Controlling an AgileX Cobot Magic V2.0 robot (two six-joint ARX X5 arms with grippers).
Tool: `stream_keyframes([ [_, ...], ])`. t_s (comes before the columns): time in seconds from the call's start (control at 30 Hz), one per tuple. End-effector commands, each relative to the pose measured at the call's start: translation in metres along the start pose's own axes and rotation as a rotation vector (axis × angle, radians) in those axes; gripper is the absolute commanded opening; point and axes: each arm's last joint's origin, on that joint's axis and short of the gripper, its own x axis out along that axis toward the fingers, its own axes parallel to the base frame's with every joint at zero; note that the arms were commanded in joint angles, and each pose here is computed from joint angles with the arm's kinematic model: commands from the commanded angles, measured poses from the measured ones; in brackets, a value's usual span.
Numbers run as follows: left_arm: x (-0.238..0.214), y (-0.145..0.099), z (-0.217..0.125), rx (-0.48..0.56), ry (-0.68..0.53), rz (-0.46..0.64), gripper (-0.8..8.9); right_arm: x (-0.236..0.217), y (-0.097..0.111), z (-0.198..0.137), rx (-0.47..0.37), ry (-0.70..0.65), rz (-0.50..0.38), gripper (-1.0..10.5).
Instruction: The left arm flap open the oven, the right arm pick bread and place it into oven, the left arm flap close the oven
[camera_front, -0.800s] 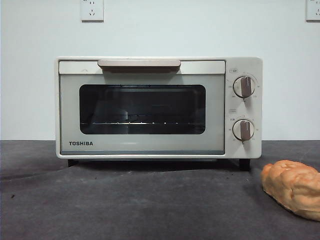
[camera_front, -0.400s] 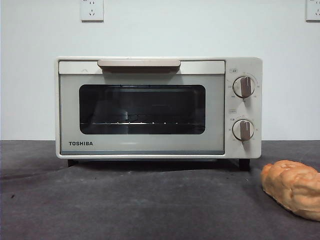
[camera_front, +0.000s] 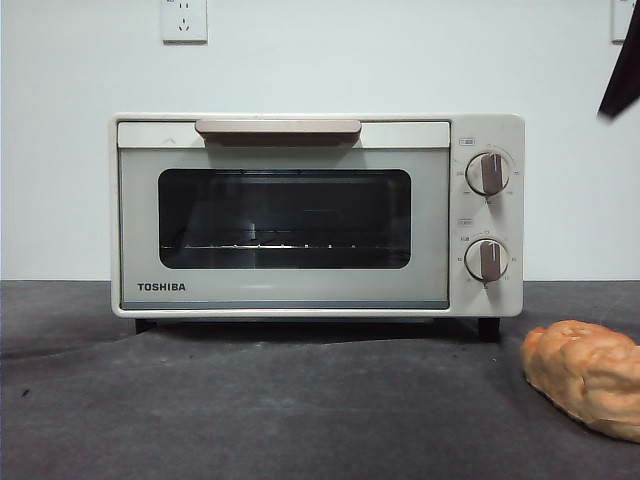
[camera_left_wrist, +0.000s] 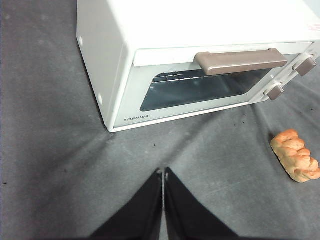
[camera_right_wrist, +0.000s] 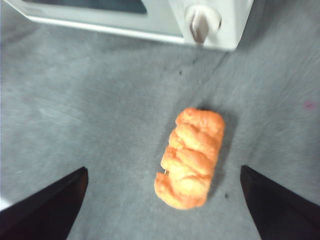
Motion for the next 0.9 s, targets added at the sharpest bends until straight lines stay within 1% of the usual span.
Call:
stream_keyframes([
  [0.03,-0.003,-0.002,0.006,0.026,-0.023,-0.006,0.16,0.017,-0.001,-0.007,0.065,0.01,0.012,4.9],
  [0.17,-0.003,-0.002,0.006,0.026,-0.023,-0.006,0.16,0.041,-0.002,-0.021,0.079,0.028,-0.045,4.9],
  [0.27,-0.003,-0.002,0.006,0.026,-0.023,-0.006,0.16,0.057,-0.001,-0.028,0.072,0.039,-0.089,4.9],
  [0.37,-0.003,-0.002,0.006,0.026,-0.023,-0.006,0.16,0.069,0.002,-0.029,0.053,0.05,-0.133,4.9],
  [0.43,-0.003,-0.002,0.006,0.026,-0.023,-0.006,0.16,0.078,0.006,-0.028,0.032,0.052,-0.147,4.9],
  [0.63,-0.003,-0.002,0.006,0.026,-0.022,-0.006,0.16,0.104,0.007,-0.027,0.017,0.067,-0.23,4.9],
  [0.8,-0.003,-0.002,0.006,0.026,-0.021,-0.007,0.16,0.119,0.004,-0.024,0.021,0.059,-0.249,4.8],
  [0.9,-0.003,-0.002,0.006,0.027,-0.021,-0.008,0.16,0.125,0.003,-0.026,0.023,0.079,-0.256,4.4],
])
